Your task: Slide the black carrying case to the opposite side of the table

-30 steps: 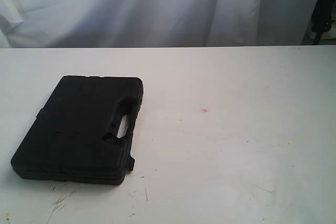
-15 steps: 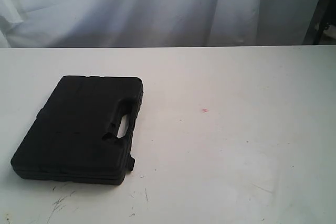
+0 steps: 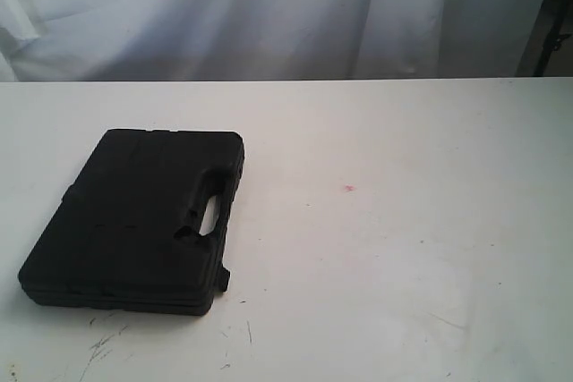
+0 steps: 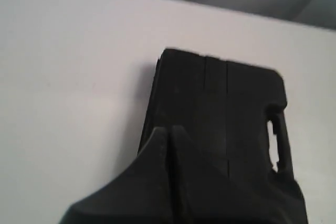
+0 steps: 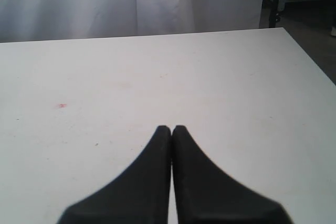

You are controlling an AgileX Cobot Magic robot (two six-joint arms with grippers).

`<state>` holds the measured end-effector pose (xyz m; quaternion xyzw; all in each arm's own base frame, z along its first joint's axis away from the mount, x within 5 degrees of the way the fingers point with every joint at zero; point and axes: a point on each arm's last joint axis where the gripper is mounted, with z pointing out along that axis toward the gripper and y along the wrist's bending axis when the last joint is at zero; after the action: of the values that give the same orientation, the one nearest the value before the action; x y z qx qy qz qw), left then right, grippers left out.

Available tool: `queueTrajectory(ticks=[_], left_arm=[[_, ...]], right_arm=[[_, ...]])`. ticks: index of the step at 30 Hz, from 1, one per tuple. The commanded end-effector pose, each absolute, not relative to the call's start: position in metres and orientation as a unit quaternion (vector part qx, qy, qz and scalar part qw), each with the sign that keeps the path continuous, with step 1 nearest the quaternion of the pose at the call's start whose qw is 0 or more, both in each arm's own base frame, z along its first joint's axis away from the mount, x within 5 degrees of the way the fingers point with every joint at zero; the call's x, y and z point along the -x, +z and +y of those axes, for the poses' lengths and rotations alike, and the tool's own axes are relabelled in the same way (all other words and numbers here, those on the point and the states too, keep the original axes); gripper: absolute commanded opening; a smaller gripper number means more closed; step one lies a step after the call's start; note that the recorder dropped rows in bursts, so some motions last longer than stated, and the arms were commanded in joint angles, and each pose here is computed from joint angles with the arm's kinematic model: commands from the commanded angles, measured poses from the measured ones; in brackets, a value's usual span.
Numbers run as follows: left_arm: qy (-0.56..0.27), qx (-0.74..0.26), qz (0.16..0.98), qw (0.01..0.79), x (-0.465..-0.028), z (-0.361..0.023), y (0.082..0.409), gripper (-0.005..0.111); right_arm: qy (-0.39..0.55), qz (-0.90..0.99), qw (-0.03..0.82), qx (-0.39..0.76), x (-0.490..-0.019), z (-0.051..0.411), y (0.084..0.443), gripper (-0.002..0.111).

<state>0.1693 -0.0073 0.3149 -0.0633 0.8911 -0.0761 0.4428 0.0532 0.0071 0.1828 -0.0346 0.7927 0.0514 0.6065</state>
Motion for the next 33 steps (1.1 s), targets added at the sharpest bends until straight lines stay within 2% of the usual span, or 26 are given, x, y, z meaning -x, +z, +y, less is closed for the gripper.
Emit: queueTrajectory(ticks=[1, 11, 21, 27, 33], left_arm=[[-0.07, 0.052, 0.926, 0.368, -0.197, -0.008, 0.295, 0.0], [-0.078, 0.063, 0.934, 0.344, -0.224, -0.009, 0.28, 0.0], [-0.116, -0.029, 0.921, 0.372, -0.255, -0.021, 0.303, 0.0], [-0.159, -0.008, 0.932, 0.327, -0.281, -0.028, 0.31, 0.0], [-0.163, -0.024, 0.938, 0.304, -0.305, -0.044, 0.312, 0.0]], right_arm=[[0.05, 0.791, 0.608, 0.034, -0.053, 0.007, 0.182, 0.0], [0.05, 0.791, 0.608, 0.034, -0.053, 0.007, 0.182, 0.0], [0.05, 0.791, 0.608, 0.034, -0.053, 0.007, 0.182, 0.0], [0.05, 0.791, 0.608, 0.034, -0.053, 0.007, 0.182, 0.0], [0.05, 0.791, 0.608, 0.034, -0.053, 0.007, 0.182, 0.0]])
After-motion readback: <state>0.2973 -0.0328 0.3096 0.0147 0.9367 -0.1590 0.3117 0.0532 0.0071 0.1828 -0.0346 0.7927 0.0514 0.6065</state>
